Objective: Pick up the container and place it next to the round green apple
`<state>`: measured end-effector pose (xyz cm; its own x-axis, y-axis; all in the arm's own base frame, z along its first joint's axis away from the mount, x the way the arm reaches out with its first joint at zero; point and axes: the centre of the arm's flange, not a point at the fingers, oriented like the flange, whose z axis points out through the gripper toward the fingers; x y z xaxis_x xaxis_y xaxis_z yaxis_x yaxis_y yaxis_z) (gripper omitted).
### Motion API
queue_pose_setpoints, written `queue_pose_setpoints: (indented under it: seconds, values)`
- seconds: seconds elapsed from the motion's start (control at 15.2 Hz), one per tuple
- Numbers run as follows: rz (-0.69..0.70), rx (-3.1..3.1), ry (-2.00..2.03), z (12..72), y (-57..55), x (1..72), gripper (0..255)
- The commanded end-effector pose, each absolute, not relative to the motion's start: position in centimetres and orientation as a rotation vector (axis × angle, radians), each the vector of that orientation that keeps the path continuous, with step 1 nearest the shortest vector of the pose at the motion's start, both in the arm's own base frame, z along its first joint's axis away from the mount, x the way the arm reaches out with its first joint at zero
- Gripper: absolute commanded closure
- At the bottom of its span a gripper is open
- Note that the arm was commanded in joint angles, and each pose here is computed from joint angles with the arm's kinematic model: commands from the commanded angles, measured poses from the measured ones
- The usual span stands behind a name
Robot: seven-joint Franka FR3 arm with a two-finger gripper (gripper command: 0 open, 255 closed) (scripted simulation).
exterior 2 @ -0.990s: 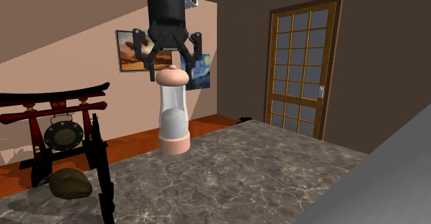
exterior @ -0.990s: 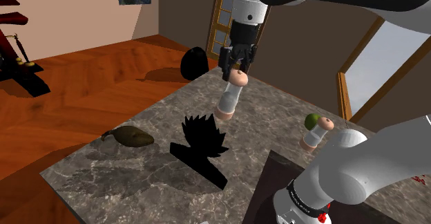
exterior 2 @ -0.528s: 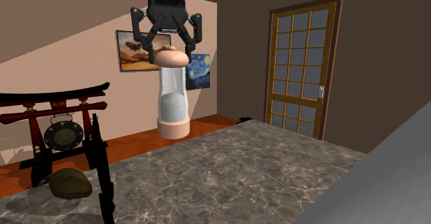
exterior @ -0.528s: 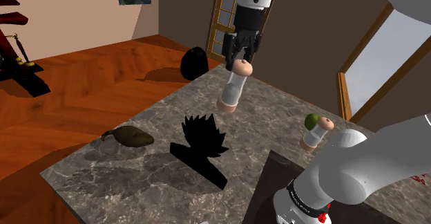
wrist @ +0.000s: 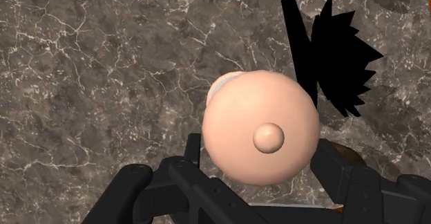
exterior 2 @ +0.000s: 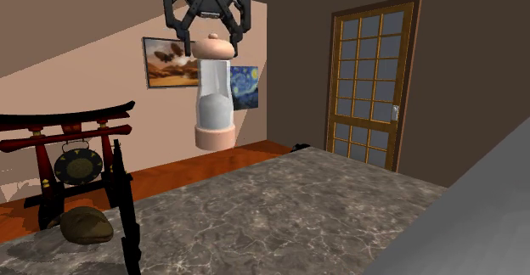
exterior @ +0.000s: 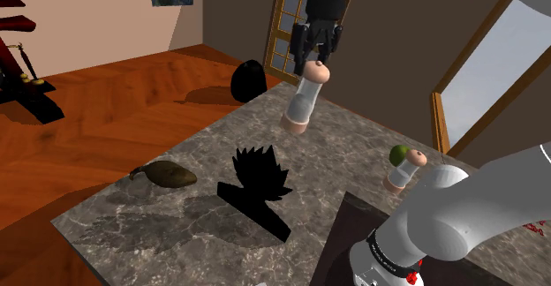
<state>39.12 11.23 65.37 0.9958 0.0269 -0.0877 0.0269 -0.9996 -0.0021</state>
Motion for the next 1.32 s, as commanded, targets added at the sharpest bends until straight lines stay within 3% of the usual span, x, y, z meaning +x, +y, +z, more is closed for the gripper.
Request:
queue_pose_setpoints:
  seconds: [0.0,1.25]
  values:
    - [0.138,-3.137,-0.042,65.7,9.2,38.7,255]
    - [0.138,-3.137,-0.042,65.7,-15.4,33.7,255]
